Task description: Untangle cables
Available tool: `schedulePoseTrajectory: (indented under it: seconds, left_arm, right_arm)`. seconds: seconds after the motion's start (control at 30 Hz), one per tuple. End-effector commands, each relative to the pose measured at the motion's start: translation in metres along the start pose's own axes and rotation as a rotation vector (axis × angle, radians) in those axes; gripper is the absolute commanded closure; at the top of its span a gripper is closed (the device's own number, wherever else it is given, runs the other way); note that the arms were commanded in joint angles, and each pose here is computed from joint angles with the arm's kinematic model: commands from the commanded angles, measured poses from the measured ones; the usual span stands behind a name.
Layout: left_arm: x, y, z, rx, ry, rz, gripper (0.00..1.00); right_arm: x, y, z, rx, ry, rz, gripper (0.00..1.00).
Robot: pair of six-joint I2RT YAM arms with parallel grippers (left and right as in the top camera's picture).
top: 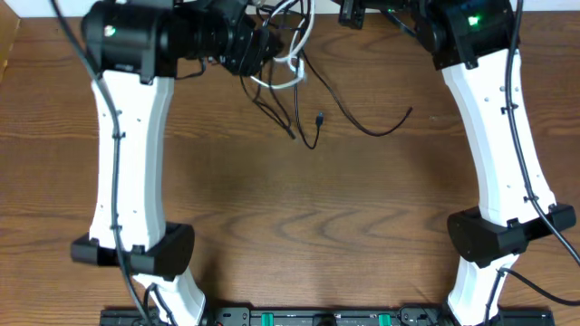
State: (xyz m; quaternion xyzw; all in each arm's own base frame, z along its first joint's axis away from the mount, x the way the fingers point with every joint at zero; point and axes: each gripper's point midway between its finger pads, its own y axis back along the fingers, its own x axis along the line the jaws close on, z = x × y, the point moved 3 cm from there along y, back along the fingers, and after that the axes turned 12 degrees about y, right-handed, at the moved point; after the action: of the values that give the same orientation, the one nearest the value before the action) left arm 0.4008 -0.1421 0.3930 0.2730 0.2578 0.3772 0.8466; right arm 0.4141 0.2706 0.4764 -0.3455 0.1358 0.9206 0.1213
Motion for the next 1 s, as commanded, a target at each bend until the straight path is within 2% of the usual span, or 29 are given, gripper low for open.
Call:
schedulePoseTrajectory:
  seconds: [0.0, 0.07, 0.13, 0.27, 0.3, 0.43, 0.57, 0.8, 0.97]
  left_arm:
    - [0.014, -0.005, 0.001, 0.001, 0.049, 0.071, 0.39]
    - [0.015, -0.006, 0.002, -0.004, 0.062, 0.071, 0.47]
    - [0.013, -0.006, 0.002, -0.004, 0.073, 0.068, 0.62]
    - [0.011, -0.002, 0.003, -0.012, 0.097, 0.069, 0.81]
    - [0.010, 0.000, 0.004, -0.017, 0.094, 0.070, 0.91]
    - [0.005, 0.017, 0.009, -0.060, 0.072, 0.095, 0.92]
    - [0.008, 0.048, 0.015, -0.122, 0.047, 0.225, 0.92]
    - [0.019, 0.097, 0.018, -0.226, 0.082, 0.312, 0.92]
    - [0.030, 0.106, 0.016, -0.240, 0.120, 0.339, 0.92]
  right_arm:
    - [0.002, 0.014, 0.032, -0.063, 0.008, 0.008, 0.99]
    - [0.002, 0.014, 0.032, -0.061, 0.009, 0.005, 0.99]
    - [0.002, 0.014, 0.031, -0.056, 0.005, 0.005, 0.99]
    - [-0.001, 0.014, 0.022, -0.006, -0.007, -0.022, 0.99]
    - [-0.003, 0.015, 0.019, 0.014, -0.012, -0.032, 0.99]
    - [-0.006, 0.016, 0.002, 0.123, 0.010, -0.072, 0.99]
    - [-0.010, 0.022, -0.016, 0.222, 0.032, -0.104, 0.99]
    - [-0.020, 0.042, -0.035, 0.280, 0.024, -0.133, 0.99]
    - [-0.023, 0.056, -0.050, 0.322, -0.004, -0.139, 0.98]
